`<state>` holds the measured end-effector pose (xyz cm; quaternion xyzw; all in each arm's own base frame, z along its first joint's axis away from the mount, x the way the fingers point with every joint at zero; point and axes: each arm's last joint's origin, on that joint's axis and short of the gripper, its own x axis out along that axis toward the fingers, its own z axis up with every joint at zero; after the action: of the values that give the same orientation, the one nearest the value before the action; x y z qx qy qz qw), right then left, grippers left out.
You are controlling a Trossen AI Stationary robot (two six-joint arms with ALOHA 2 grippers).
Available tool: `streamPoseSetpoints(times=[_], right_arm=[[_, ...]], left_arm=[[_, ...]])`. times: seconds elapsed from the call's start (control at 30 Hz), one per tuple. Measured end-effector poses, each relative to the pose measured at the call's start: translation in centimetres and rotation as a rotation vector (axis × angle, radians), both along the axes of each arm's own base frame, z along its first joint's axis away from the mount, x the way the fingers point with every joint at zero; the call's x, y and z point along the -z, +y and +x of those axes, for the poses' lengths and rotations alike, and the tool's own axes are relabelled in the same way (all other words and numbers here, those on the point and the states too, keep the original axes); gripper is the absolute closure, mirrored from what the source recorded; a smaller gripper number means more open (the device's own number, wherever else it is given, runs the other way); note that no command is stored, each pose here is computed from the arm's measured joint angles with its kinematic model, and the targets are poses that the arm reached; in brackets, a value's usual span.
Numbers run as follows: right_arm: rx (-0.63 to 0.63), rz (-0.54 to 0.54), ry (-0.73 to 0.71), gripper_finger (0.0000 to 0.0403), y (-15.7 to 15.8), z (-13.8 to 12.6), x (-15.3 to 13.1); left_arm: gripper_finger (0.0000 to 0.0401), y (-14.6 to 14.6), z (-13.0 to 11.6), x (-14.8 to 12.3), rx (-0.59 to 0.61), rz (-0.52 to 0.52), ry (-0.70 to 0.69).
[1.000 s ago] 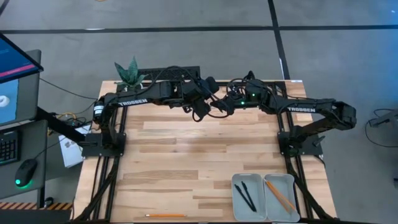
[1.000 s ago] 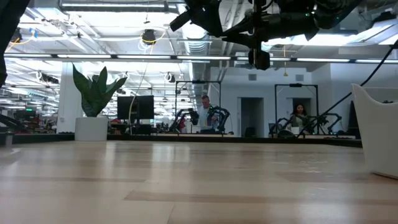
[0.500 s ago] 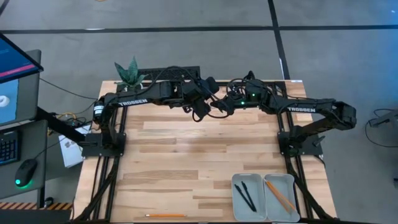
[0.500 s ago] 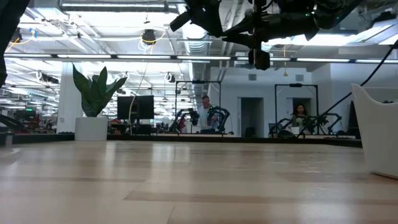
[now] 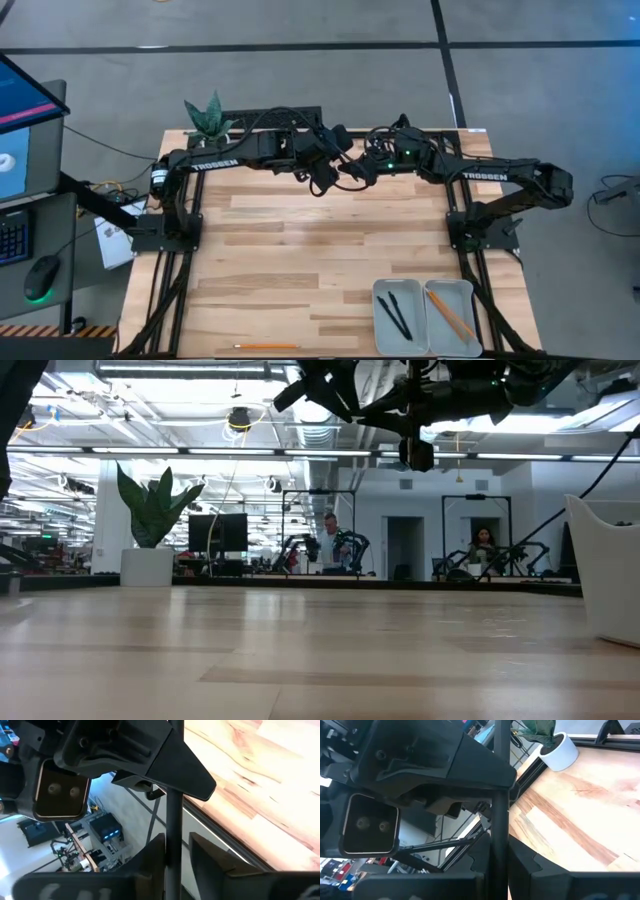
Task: Sort pens & pencils
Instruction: Put the black pen into the bottom left gray bin
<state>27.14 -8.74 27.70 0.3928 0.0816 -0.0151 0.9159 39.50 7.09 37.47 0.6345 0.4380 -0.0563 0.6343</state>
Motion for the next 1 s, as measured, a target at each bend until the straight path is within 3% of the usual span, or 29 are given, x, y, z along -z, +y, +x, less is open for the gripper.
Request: streamPoseSetpoints(times=[0.4, 0.6, 0.77, 1.0], right_arm=[[0.001, -0.005, -0.012, 0.0341, 0.0, 0.0, -0.3], [-0.009, 0.001, -0.001, 0.0341, 0.1, 0.0, -0.1], [-0.026, 0.006, 0.002, 0.0341, 0.2, 0.0, -0.1], [-0.132, 0.015, -0.001, 0.0341, 1.7, 0.4, 0.0]], left_arm=[[0.0268, 0.1, -0.9, -1.1, -0.054, -0.034, -0.059], [0.0262, 1.4, -2.7, -3.0, -0.193, -0.033, -0.149], [0.0262, 2.6, -4.8, -4.8, -0.316, -0.176, -0.303], [0.0262, 3.5, -8.3, -6.6, -0.455, -0.524, -0.45]])
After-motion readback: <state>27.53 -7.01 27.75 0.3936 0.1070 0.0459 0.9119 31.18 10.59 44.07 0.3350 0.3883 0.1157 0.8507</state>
